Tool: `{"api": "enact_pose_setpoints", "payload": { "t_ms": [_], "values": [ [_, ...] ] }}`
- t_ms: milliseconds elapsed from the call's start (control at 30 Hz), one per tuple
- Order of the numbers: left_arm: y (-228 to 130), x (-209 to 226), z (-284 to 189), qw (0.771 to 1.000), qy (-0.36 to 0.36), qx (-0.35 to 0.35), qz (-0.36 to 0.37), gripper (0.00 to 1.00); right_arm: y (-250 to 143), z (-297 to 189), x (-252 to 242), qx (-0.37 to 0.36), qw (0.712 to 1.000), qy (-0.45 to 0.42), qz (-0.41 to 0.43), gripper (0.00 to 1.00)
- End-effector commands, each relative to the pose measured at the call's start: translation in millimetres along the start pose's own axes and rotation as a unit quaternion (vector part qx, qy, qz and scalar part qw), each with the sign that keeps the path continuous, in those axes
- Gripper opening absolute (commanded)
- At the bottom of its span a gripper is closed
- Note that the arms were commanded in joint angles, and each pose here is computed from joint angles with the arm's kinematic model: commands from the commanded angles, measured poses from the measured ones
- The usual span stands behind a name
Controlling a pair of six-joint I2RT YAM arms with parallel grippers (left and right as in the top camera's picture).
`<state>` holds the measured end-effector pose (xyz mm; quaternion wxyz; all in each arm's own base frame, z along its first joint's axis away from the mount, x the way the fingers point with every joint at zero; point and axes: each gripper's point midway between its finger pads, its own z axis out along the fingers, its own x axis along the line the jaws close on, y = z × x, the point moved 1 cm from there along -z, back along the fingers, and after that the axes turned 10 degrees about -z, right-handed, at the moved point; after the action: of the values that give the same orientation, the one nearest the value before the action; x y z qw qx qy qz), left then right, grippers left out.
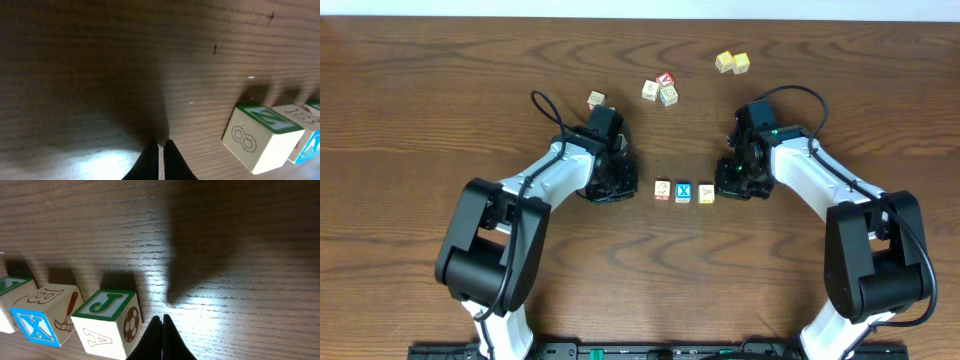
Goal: Lift 3 blocks
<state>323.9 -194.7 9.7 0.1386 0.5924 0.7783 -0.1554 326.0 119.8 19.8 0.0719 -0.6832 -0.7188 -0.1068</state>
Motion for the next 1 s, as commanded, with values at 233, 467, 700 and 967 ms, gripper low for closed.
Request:
{"api": "enact_pose_setpoints", "payload": {
  "t_ms": [233, 467, 700, 967],
  "values": [
    [-9.1, -16.7, 3.8, 0.998, -0.051, 0.028, 0.026, 0.07, -4.7, 0.7, 3.5, 0.004, 1.0, 0.005, 0.005, 0.01],
    [-16.2, -25.1, 7.8, 0.997, -0.052, 0.03, 0.043, 0.07, -3.5, 2.0, 9.4, 0.001, 1.0, 0.024, 0.004, 0.01],
    [-13.1, -28.6, 7.8, 0.997, -0.058, 0.023, 0.048, 0.07, -3.1, 1.8, 13.1, 0.001, 0.999, 0.035, 0.007, 0.01],
    [-14.6, -27.2, 8.0, 0.997, -0.055, 0.026, 0.045, 0.07, -4.2, 1.5, 17.2, 0.005, 0.999, 0.048, 0.026, 0.01]
  ]
}}
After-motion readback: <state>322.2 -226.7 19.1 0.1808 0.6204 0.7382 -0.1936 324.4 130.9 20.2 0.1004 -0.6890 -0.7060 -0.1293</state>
